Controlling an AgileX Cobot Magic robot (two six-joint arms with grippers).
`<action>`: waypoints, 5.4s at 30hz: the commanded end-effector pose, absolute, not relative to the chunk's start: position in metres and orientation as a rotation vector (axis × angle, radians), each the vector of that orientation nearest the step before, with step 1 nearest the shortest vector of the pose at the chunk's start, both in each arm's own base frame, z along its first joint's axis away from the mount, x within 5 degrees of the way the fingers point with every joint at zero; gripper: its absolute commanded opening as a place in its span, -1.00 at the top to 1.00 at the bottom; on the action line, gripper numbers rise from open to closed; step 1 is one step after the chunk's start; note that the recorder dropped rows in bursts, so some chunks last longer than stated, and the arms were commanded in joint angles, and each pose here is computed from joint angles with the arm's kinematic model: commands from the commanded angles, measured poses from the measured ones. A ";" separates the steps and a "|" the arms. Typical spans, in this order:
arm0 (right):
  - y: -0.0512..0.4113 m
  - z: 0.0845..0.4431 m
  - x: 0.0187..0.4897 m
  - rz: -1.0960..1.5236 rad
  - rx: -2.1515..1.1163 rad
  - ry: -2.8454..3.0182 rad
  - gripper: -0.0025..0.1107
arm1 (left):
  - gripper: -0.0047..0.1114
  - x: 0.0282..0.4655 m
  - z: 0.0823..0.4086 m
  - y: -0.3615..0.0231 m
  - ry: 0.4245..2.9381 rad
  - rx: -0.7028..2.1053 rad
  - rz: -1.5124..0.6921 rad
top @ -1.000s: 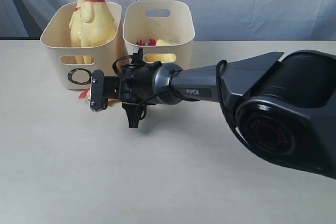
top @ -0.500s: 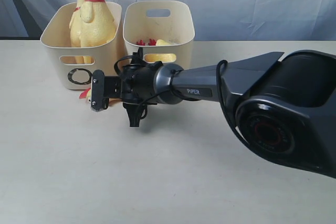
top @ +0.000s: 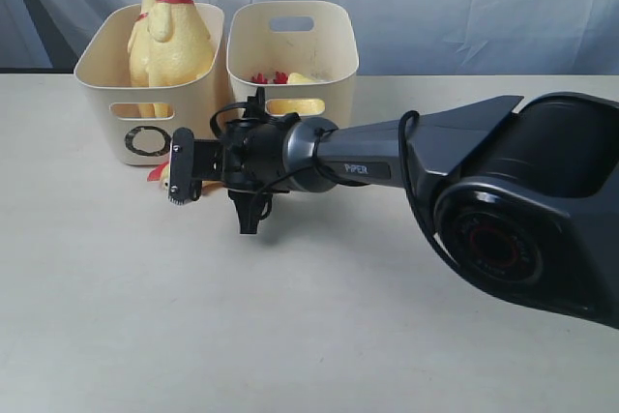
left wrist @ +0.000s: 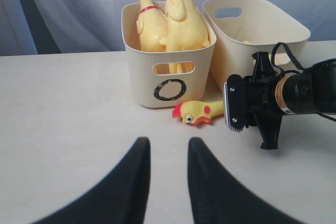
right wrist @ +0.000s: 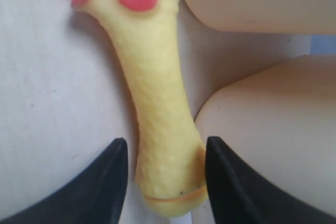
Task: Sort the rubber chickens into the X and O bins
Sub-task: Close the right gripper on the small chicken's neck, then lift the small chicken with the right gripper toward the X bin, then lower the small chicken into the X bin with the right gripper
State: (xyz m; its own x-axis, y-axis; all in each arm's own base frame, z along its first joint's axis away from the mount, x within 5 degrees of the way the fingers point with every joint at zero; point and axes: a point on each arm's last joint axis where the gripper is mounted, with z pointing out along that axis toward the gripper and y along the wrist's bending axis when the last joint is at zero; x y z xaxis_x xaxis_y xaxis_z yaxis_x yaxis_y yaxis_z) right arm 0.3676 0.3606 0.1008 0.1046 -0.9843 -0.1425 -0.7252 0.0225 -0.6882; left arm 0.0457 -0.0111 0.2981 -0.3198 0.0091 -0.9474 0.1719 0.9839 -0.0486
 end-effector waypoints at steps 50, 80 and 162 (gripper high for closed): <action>0.346 0.084 0.382 -0.492 -1.694 1.777 0.34 | 0.49 0.045 0.298 -0.011 1.882 0.132 -0.160; 0.357 0.143 0.355 -0.476 -1.702 1.830 0.97 | 0.49 0.045 0.298 -0.011 1.882 0.132 -0.160; 0.242 0.202 0.470 0.332 -0.408 2.040 0.97 | 0.49 0.045 0.298 -0.011 1.878 0.132 -0.160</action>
